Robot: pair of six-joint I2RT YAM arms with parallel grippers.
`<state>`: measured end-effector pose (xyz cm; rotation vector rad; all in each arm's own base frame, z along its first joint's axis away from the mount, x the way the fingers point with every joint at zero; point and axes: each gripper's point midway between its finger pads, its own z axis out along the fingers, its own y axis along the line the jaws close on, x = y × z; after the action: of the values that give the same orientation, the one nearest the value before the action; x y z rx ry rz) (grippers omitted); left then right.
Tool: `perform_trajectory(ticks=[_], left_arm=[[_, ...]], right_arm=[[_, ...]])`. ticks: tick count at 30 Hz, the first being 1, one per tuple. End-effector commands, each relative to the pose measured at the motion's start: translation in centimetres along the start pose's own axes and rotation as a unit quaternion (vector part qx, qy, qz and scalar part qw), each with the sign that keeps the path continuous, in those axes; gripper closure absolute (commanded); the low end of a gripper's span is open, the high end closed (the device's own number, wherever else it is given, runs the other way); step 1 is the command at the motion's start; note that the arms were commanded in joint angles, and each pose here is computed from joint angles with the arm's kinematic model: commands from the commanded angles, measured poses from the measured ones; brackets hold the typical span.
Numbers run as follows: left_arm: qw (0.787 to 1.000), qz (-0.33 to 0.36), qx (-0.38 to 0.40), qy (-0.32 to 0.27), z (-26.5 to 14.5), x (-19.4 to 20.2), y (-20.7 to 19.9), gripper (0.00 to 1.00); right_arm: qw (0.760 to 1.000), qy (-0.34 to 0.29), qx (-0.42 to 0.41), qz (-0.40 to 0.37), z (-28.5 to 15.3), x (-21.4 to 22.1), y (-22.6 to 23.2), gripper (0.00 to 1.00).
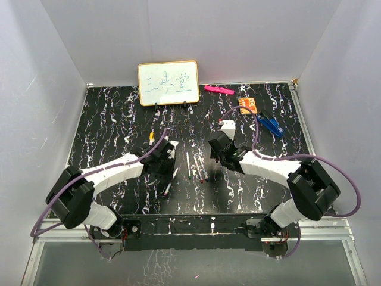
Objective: Insert the pens into the pen caps
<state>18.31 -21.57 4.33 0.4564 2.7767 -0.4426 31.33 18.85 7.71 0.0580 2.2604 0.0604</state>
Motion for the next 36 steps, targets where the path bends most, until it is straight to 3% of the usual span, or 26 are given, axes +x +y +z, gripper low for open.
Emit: perform_trajectory(ticks=[1, 14, 36], left_arm=[[1.0, -0.005, 0.007, -0.006, -0.6, 0.4, -0.1, 1.0], [0.999, -0.017, 0.009, -0.037, -0.9, 0.1, 0.0, 1.0], [0.999, -0.02, 0.0, -0.027, -0.1, 0.5, 0.4, 1.0]], right_arm=[[1.0, -0.011, -0.022, 0.016, 0.1, -1.8, 1.6, 0.63], [1.0, 0.015, -0.011, 0.009, 1.6, 0.0, 1.6, 0.68], [1.0, 0.022, 0.003, 0.004, 3.5, 0.4, 1.4, 0.69]])
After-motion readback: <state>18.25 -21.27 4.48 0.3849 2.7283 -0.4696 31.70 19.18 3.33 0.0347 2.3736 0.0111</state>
